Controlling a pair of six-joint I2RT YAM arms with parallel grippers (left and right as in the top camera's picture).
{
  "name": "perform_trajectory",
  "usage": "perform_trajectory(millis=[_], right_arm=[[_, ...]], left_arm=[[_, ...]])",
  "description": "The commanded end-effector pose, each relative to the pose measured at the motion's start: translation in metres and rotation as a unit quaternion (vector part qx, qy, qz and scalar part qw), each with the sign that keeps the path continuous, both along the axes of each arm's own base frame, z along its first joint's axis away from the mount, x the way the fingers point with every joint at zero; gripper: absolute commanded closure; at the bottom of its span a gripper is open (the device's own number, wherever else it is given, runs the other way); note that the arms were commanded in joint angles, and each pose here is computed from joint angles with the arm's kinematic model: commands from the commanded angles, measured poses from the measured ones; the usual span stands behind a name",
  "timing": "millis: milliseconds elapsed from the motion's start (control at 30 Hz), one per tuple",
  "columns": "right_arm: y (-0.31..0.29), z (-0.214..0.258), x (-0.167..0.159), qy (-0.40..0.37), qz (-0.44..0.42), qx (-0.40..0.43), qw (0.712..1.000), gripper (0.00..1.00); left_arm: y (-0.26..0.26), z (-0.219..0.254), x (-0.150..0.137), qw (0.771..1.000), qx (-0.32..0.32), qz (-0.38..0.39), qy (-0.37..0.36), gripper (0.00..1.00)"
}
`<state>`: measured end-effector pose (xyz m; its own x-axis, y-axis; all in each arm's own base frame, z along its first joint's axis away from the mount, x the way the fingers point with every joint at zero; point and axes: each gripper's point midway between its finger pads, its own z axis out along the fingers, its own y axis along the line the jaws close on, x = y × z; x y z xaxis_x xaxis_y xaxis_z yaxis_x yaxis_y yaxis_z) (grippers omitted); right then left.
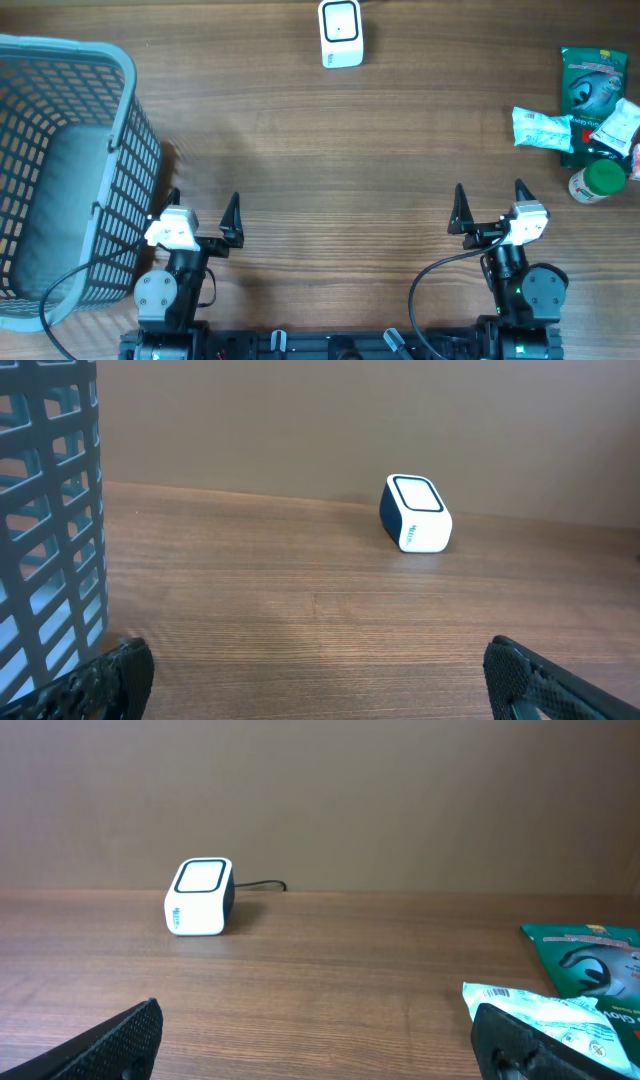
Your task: Scan the item barcode
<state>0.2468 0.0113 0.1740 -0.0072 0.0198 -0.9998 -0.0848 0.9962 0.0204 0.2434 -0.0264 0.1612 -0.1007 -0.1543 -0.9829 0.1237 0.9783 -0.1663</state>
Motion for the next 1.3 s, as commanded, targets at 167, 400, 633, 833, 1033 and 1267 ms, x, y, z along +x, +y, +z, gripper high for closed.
perform_trajectory(millis=[167,400,633,833,1033,1267], right_arm=[[-0.0037,0.002,-0.0002,-0.006,-0.01,-0.009,1.0,0.0],[-0.0037,0.002,-0.0002,-0.006,-0.01,-0.009,1.0,0.0],[-0.0037,0.002,-0.0002,-0.006,-0.01,-0.009,1.0,0.0],[-0.0037,0.002,-0.0002,-0.006,-0.01,-0.009,1.0,0.0],[-0.0037,0.0019,-0.0002,-0.005,-0.01,-0.009,1.0,0.0],[-0.0037,0.002,-0.0002,-0.006,-0.01,-0.009,1.0,0.0]], left_arm=[[0.002,-0.0021,0.0008,1.0,0.01,0.003,-0.005,0.0],[0.0011,-0.0015,0.0007,1.0,0.026,-0.002,-0.009,0.0],[0.0011,-0.0019,0.0012,1.0,0.026,-0.001,-0.012,0.0],[0.0011,-0.0019,0.0012,1.0,0.026,-0.002,-0.012,0.0],[0.0011,-0.0022,0.0013,1.0,0.026,-0.002,-0.011,0.0],[0.0011,-0.0022,0.0013,1.0,0.026,-0.002,-0.011,0.0]])
